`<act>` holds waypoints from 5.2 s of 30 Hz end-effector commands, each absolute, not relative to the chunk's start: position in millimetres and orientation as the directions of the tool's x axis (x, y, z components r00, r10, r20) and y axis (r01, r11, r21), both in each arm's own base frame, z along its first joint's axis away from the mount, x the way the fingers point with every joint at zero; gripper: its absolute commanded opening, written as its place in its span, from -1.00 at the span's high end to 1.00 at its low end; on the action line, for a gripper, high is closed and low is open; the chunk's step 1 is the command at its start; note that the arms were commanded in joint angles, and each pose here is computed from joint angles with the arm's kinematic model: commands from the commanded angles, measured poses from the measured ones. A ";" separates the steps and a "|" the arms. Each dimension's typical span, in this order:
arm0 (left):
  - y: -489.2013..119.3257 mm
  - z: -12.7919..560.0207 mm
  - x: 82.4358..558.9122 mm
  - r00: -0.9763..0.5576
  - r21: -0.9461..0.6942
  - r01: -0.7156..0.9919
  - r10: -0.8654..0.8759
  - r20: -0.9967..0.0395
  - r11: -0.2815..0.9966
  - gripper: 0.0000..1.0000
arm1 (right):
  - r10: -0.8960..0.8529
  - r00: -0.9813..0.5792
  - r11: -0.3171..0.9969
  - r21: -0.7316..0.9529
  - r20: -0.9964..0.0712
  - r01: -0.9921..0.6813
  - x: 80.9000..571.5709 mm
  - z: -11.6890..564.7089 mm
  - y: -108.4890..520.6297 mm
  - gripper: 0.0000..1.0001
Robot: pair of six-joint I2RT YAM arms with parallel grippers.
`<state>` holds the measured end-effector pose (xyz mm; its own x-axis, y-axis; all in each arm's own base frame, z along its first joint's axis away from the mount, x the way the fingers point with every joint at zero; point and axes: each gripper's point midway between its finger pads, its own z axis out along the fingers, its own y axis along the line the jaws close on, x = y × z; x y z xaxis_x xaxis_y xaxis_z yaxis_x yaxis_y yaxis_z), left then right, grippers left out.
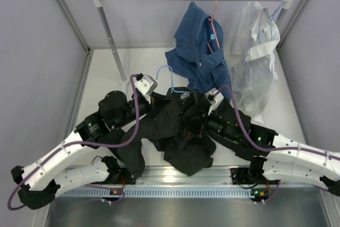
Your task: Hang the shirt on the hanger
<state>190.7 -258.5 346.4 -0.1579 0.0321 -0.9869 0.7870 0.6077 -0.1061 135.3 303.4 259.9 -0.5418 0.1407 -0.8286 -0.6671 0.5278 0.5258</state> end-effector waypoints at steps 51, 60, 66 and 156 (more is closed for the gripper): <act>-238.2 426.1 143.1 0.095 0.064 0.892 -0.048 -0.994 0.447 -0.96 | 0.114 -0.138 0.423 0.174 -0.984 -0.889 106.9 414.1 246.5 1.00; -137.5 389.9 155.4 0.085 -0.254 0.638 -0.394 -0.915 0.727 -0.96 | 0.141 -0.108 0.565 0.170 -0.984 -0.807 120.1 446.3 201.4 1.00; -181.9 332.7 158.9 -0.030 -0.293 0.716 -0.391 -0.920 0.634 -0.97 | 0.132 -0.089 0.573 0.150 -0.987 -0.806 119.7 472.3 195.6 1.00; -336.3 368.9 97.3 -0.012 -0.071 0.940 0.176 -0.984 -0.334 0.71 | 0.052 -0.117 0.442 0.128 -0.992 -0.888 112.4 411.4 250.1 1.00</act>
<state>115.3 -337.2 309.9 -0.1854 0.3547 -0.9164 0.9356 -0.2213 -0.2750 108.2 222.4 441.0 -0.0756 0.1328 -0.9883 -0.8771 0.4626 0.1293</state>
